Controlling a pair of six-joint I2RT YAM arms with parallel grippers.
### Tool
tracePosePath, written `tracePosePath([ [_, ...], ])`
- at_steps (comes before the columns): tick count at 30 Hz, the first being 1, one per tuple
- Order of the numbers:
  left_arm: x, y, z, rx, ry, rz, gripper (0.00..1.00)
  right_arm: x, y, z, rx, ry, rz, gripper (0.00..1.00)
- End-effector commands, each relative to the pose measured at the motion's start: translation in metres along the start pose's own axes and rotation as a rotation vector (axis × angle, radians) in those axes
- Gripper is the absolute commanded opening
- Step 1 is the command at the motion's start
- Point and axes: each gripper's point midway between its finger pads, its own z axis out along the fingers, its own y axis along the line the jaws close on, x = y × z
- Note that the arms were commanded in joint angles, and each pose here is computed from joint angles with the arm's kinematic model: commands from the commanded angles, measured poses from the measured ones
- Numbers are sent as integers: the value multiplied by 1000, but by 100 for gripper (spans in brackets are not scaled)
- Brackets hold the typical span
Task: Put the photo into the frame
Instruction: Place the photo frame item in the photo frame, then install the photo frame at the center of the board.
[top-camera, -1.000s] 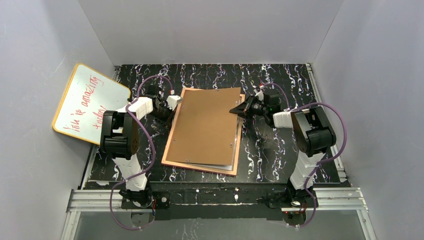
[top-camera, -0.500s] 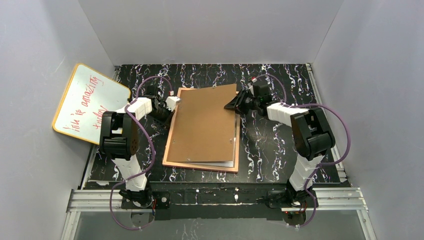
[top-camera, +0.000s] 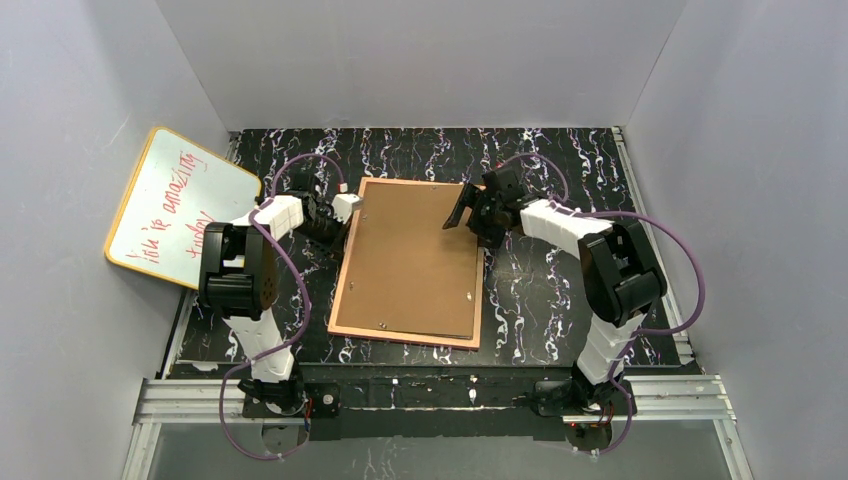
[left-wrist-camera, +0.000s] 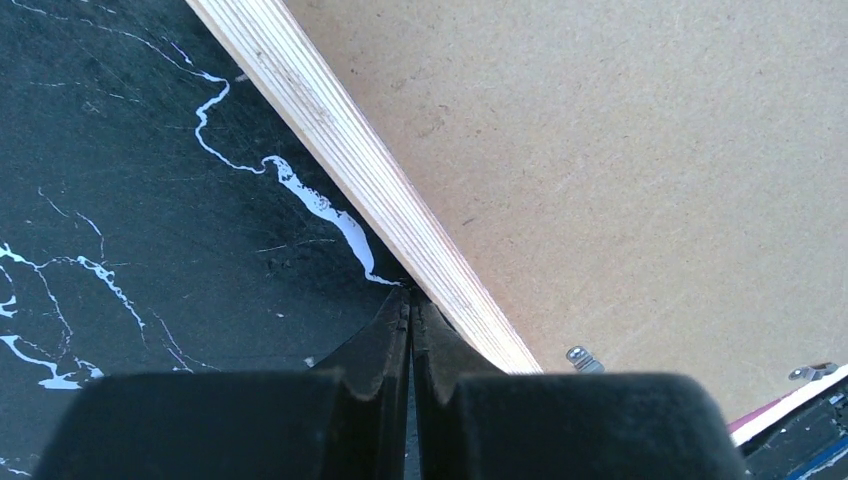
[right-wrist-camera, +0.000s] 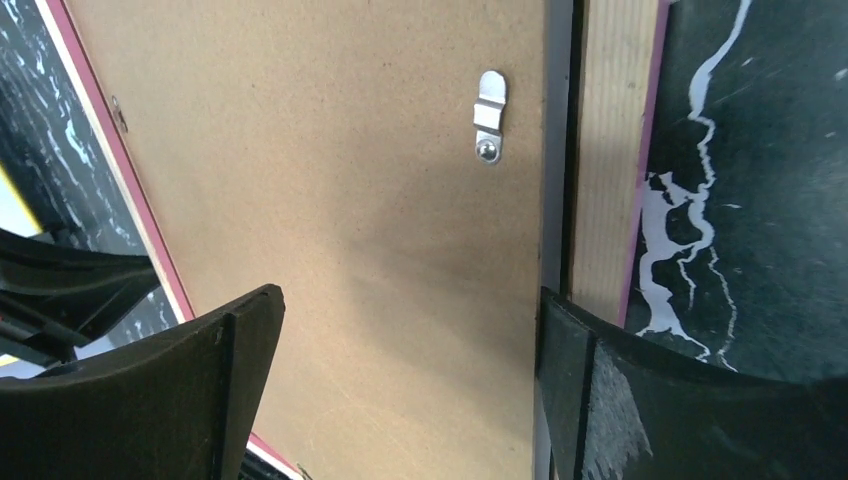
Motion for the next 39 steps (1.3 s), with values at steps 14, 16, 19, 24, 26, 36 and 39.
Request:
tracePosePath([
  [14, 26, -2, -3, 39, 60, -77, 0, -31, -17, -44, 320, -157, -169, 99],
  [16, 23, 0, -6, 46, 55, -92, 0, -38, -10, -55, 294, -218, -144, 99],
  [19, 17, 2, -14, 78, 37, -133, 0, -42, 12, -62, 165, -220, -135, 99],
  [24, 27, -12, -23, 195, 58, -206, 1, -4, 69, -60, -59, -53, -159, 91],
  [26, 33, -26, -25, 253, 66, -220, 2, 24, 101, -61, -193, -20, -195, 83],
  [36, 57, -49, -18, 344, 98, -222, 2, 159, 180, -22, -464, 194, -275, 61],
  [39, 59, -54, -13, 370, 92, -219, 2, 175, 185, -9, -483, 223, -268, 60],
])
